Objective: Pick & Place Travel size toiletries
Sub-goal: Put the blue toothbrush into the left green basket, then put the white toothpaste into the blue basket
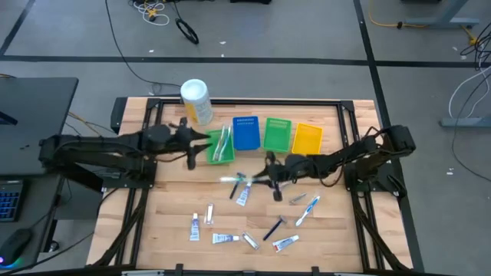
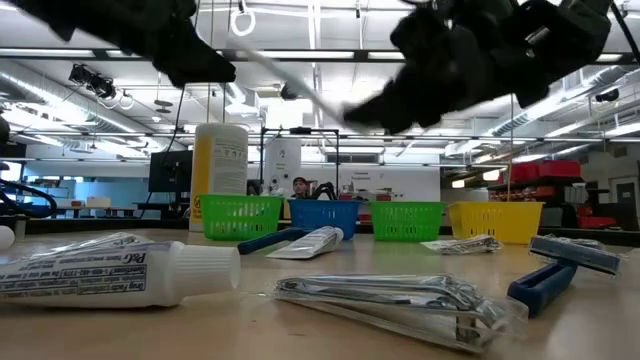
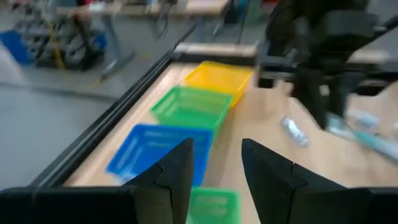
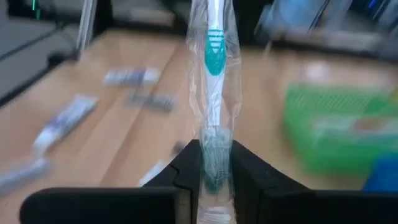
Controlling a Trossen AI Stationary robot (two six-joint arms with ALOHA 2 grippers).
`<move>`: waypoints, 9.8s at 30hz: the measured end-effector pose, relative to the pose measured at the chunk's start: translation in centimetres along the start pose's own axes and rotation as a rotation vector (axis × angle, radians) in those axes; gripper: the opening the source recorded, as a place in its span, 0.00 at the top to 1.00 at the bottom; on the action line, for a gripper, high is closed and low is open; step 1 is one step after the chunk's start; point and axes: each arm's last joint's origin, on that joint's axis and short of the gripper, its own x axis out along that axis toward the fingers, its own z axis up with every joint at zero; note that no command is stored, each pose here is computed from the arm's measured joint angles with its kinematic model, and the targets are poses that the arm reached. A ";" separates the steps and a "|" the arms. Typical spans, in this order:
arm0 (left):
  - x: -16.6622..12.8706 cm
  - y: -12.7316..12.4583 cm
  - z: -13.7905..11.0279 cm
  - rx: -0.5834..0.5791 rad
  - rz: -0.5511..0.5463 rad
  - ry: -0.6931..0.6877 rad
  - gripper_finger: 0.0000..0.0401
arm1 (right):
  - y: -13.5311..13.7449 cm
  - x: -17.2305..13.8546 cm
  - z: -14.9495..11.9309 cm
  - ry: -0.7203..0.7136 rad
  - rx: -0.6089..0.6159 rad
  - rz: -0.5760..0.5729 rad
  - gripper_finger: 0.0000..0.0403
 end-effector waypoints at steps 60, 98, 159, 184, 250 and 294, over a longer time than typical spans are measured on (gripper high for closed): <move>9.4 -3.4 -0.6 -0.114 -0.250 -0.232 0.84 | -3.3 -0.5 1.6 -0.181 0.070 -0.159 0.76; 11.0 3.6 1.5 -0.367 0.172 0.767 0.85 | -3.4 -0.5 -1.3 0.132 0.107 -0.307 0.47; 9.6 4.0 5.2 0.089 0.096 0.784 0.56 | -1.7 -0.4 -2.1 0.227 0.013 -0.073 0.48; 9.0 1.6 1.9 0.090 -0.083 0.507 0.56 | 7.9 -8.9 1.7 0.863 0.106 0.074 0.48; 7.5 -6.1 0.1 0.011 -0.131 0.464 0.56 | 3.4 -1.3 -0.3 0.646 0.031 -0.037 0.48; 5.8 -9.3 0.7 -0.261 -0.111 0.544 0.56 | -0.4 4.1 -2.1 0.344 -0.085 0.089 0.37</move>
